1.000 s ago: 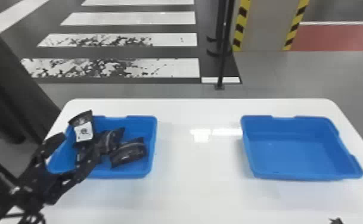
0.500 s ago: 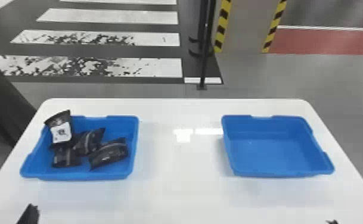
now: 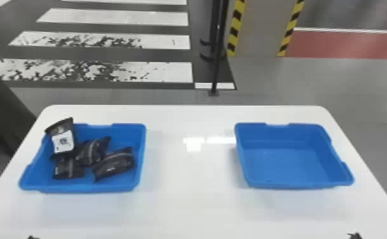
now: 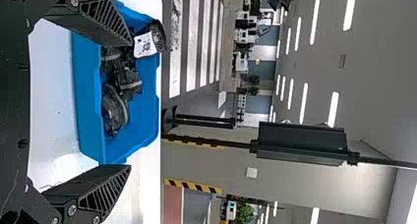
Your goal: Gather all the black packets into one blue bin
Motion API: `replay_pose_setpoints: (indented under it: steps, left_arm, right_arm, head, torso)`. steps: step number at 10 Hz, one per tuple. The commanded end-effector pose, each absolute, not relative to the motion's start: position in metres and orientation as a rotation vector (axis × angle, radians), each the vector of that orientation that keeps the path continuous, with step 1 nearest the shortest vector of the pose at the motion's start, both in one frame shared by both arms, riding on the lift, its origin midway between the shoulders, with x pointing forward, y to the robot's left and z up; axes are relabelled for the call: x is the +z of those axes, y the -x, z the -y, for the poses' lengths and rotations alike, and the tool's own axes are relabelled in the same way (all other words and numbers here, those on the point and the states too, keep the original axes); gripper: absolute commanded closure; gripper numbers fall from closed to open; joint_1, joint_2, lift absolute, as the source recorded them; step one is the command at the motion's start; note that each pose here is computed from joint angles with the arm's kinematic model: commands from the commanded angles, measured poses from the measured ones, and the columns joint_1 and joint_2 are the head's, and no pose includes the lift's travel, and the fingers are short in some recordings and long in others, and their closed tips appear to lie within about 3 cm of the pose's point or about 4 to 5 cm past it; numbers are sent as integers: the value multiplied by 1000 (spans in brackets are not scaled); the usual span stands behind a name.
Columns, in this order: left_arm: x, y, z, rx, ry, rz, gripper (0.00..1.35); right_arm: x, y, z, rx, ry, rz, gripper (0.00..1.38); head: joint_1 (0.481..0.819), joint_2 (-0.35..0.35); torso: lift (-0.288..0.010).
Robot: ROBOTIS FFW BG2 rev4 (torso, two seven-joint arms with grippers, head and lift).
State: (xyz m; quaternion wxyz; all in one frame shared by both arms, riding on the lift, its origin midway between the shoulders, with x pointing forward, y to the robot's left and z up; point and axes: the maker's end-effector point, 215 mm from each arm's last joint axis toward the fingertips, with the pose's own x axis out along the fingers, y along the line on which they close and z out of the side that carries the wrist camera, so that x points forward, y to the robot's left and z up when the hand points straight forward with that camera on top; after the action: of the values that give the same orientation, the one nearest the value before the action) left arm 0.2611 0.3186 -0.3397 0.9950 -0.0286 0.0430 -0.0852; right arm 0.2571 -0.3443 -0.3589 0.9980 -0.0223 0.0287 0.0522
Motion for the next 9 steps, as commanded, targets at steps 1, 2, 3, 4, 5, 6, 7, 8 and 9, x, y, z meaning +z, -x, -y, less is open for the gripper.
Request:
replay_pose_setpoints:
  steps: [1, 2, 3, 4, 5, 6, 7, 8, 9]
  left_arm:
    - [-341, -262, -316, -176, 62, -91, 145]
    - [-341, -263, -316, -177, 62, -91, 145]
    - [-344, -262, -316, -177, 65, -100, 145]
    - [-345, -263, -316, -177, 67, -102, 145]
    - [-346, -264, -316, -177, 69, -106, 145]
    - [-346, -264, -315, -178, 68, -107, 145]
    - [-347, -264, -314, -180, 68, -108, 145]
    - [-347, -264, -315, -179, 68, -109, 145]
    - [-349, -264, -314, -181, 72, -114, 145]
  right_arm:
    - [-360, -258, 344, 104, 43, -58, 199]
    - [-359, -259, 344, 103, 43, -55, 200]
    - [-361, -258, 345, 101, 40, -59, 200]
    - [-360, -259, 345, 99, 37, -55, 200]
    - [-361, -259, 346, 98, 36, -57, 200]
    - [-360, -259, 345, 99, 37, -55, 200]
    - [-361, -259, 346, 98, 36, -57, 200]
    - [-361, -259, 346, 98, 36, -57, 200]
    - [-361, -259, 346, 97, 34, -56, 200]
  head:
    - [695, -61]
    - [695, -62]
    - [695, -65]
    - [695, -67]
    - [695, -69]
    - [695, -70]
    - [695, -71]
    - [695, -72]
    - [695, -73]
  torso:
    - [-110]
    - [-110]
    - [-110]
    - [-110]
    - [-110]
    - [-110]
    - [-110]
    - [-110]
    - [-110]
